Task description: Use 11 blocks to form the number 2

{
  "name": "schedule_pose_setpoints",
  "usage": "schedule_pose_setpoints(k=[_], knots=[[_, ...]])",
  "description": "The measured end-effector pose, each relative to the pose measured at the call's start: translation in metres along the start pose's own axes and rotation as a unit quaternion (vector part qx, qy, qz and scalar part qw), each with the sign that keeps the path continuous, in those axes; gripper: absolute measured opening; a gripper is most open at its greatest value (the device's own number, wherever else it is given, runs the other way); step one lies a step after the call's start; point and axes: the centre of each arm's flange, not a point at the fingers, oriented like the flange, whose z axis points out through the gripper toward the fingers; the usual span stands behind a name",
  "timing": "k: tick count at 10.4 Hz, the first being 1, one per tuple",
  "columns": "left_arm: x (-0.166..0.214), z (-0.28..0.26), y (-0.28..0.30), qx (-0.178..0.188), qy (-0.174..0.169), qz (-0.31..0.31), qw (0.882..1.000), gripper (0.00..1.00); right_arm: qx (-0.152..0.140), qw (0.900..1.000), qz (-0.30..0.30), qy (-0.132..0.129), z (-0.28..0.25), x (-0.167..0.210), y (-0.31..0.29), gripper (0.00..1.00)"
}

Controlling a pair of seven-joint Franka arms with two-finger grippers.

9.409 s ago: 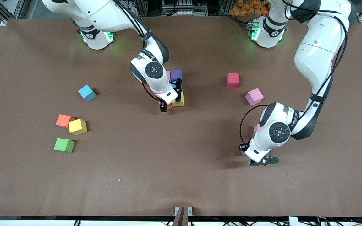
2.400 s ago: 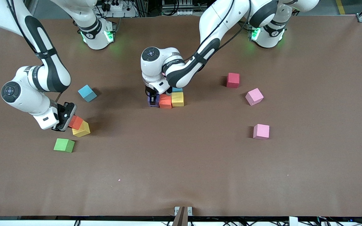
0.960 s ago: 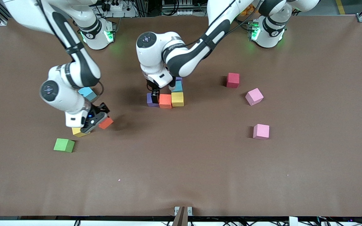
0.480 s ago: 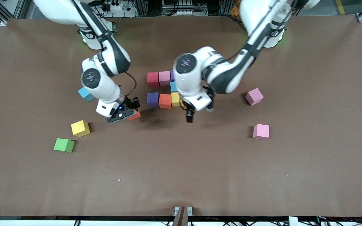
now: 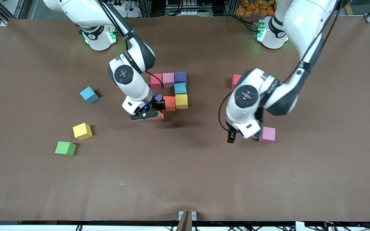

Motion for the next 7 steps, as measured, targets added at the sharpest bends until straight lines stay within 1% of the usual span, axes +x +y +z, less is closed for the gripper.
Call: schedule_pose_setpoints(k=[1, 3, 5, 7], knots=[[0.022, 0.005, 0.001, 0.005, -0.001, 0.033, 0.999, 1.00, -0.008, 1.000, -0.003, -0.002, 0.009, -0.001, -0.003, 0.56], [0.053, 0.012, 0.001, 0.012, -0.002, 0.100, 0.995, 1.00, -0.025, 1.000, -0.013, -0.003, 0.021, -0.001, 0.000, 0.56], [0.070, 0.021, -0.001, 0.015, -0.006, 0.182, 0.983, 1.00, -0.039, 0.999, -0.012, 0.001, 0.024, 0.002, 0.008, 0.56], [0.086, 0.037, -0.006, -0.005, -0.011, 0.249, 0.968, 1.00, -0.044, 0.999, 0.003, -0.005, 0.043, -0.005, 0.004, 0.56]])
